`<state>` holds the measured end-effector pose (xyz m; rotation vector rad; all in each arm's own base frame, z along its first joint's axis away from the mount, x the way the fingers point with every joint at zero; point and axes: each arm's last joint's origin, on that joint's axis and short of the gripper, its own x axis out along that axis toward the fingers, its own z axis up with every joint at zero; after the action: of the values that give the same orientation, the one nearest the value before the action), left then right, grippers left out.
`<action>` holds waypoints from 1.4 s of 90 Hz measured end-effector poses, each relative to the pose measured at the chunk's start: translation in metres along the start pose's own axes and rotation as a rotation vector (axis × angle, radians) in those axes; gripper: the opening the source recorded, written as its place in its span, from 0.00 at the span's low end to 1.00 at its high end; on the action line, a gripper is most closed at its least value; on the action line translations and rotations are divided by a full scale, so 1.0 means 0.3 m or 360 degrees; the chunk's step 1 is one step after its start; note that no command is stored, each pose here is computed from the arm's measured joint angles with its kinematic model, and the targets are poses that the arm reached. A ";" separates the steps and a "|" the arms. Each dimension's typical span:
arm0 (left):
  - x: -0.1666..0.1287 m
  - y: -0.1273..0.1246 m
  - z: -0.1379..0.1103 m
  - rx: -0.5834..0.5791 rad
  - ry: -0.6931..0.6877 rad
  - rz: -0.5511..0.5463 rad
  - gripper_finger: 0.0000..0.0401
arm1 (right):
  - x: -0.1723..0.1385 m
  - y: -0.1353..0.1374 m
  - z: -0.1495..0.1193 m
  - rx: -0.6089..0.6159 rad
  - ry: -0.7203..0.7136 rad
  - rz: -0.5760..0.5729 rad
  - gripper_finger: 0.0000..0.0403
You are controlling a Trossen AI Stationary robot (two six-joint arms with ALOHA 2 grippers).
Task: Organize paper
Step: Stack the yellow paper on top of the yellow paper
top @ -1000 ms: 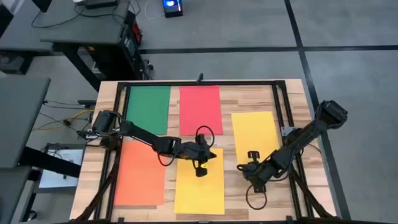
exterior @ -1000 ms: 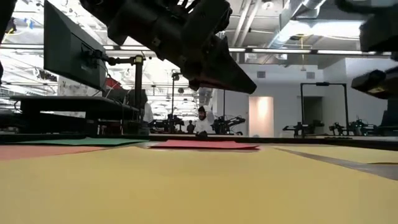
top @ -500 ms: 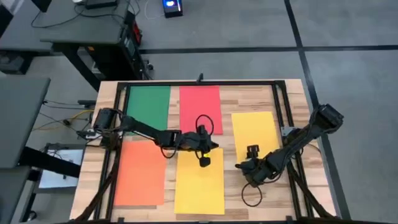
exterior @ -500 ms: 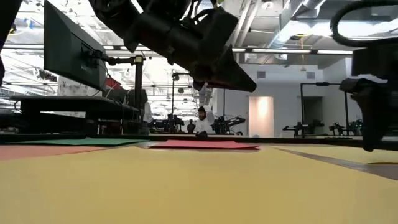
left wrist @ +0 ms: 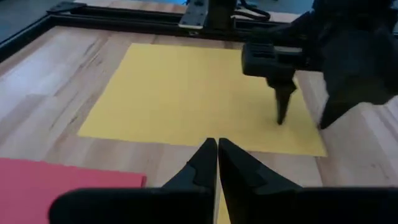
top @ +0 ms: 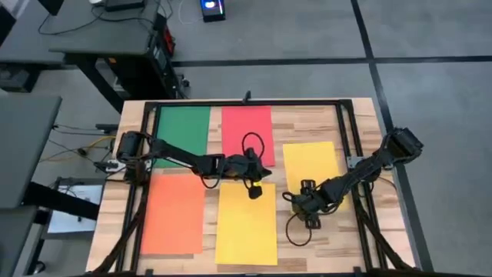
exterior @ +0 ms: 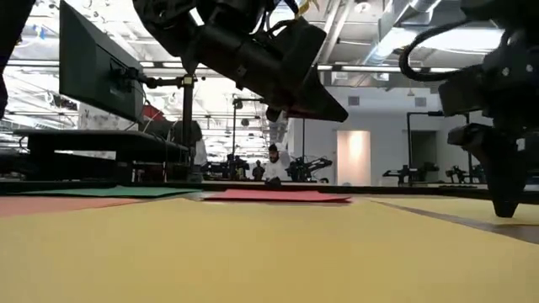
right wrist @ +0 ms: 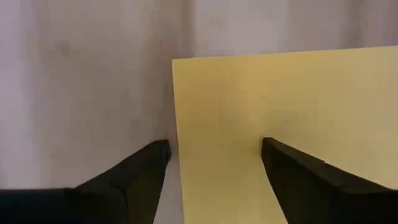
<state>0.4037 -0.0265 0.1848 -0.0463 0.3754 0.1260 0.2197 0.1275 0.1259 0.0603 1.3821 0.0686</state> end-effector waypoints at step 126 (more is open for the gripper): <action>0.495 0.419 0.095 -0.0255 0.0880 -0.0277 0.00 | -0.043 0.237 -0.101 -0.0209 -0.0283 -0.0313 0.61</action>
<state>0.5347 0.1169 0.1539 -0.2751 0.9098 -0.0325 0.1866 0.1973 0.1388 -0.1755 1.1968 -0.0107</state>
